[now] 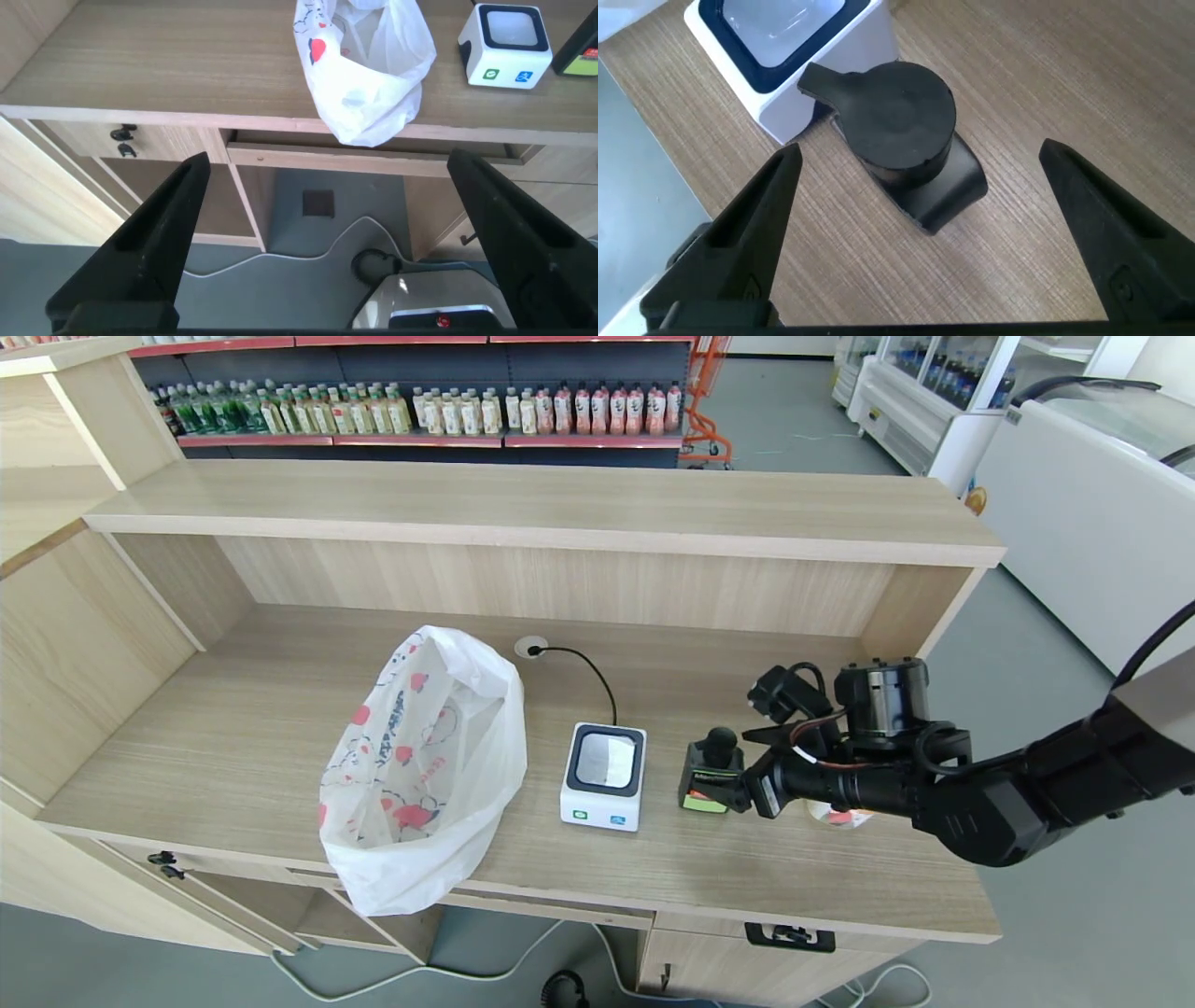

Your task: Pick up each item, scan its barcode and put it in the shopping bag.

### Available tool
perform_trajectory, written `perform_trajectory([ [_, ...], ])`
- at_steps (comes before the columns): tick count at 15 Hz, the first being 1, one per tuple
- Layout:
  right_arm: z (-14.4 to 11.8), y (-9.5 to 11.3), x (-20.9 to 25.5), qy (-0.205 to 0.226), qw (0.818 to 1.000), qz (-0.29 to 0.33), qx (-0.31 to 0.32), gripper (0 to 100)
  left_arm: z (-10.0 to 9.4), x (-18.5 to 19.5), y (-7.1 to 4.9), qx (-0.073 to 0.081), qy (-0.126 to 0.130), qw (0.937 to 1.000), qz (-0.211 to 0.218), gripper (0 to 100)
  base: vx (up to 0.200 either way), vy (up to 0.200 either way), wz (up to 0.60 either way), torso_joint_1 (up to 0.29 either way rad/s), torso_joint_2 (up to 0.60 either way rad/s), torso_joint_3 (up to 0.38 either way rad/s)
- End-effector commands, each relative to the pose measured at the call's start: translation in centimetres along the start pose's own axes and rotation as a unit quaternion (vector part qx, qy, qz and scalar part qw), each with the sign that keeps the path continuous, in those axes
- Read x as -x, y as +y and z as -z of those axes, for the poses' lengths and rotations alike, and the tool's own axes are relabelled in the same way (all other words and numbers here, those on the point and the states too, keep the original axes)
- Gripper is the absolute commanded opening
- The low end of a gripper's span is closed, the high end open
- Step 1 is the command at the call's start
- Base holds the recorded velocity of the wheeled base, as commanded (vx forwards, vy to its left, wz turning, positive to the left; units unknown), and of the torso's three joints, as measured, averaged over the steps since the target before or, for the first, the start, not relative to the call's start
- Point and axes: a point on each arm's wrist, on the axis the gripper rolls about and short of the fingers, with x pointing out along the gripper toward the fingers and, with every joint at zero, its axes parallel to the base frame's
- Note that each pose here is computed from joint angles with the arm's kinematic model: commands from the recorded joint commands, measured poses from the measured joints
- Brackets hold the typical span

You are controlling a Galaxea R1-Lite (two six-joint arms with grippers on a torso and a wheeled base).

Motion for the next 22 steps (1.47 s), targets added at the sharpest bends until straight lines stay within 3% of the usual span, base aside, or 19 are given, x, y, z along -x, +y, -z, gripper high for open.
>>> perform_trajectory([
  [1, 0.4, 0.0, -0.4, 0.002, 1.0, 0.0, 0.0, 100, 0.0, 0.0, 0.0, 0.0, 0.0, 1.0, 0.0, 100, 0.0, 0.0, 0.0, 0.0, 0.0, 0.0],
  [11, 2.0, 0.3, -4.6, 0.003, 1.0, -0.013, 0.016, 100, 0.0, 0.0, 0.0, 0.0, 0.0, 1.0, 0.0, 100, 0.0, 0.0, 0.0, 0.0, 0.0, 0.0],
  [12, 2.1, 0.3, -4.8, 0.003, 1.0, -0.014, 0.015, 0, 0.0, 0.0, 0.0, 0.0, 0.0, 1.0, 0.0, 100, 0.0, 0.0, 0.0, 0.0, 0.0, 0.0],
  [19, 1.7, 0.2, -4.9, -0.004, 1.0, -0.012, 0.015, 0, 0.0, 0.0, 0.0, 0.0, 0.0, 1.0, 0.0, 100, 0.0, 0.0, 0.0, 0.0, 0.0, 0.0],
  [22, -1.2, -0.2, -2.8, -0.044, 0.999, -0.001, -0.02, 0, 0.0, 0.0, 0.0, 0.0, 0.0, 1.0, 0.0, 100, 0.0, 0.0, 0.0, 0.0, 0.0, 0.0],
])
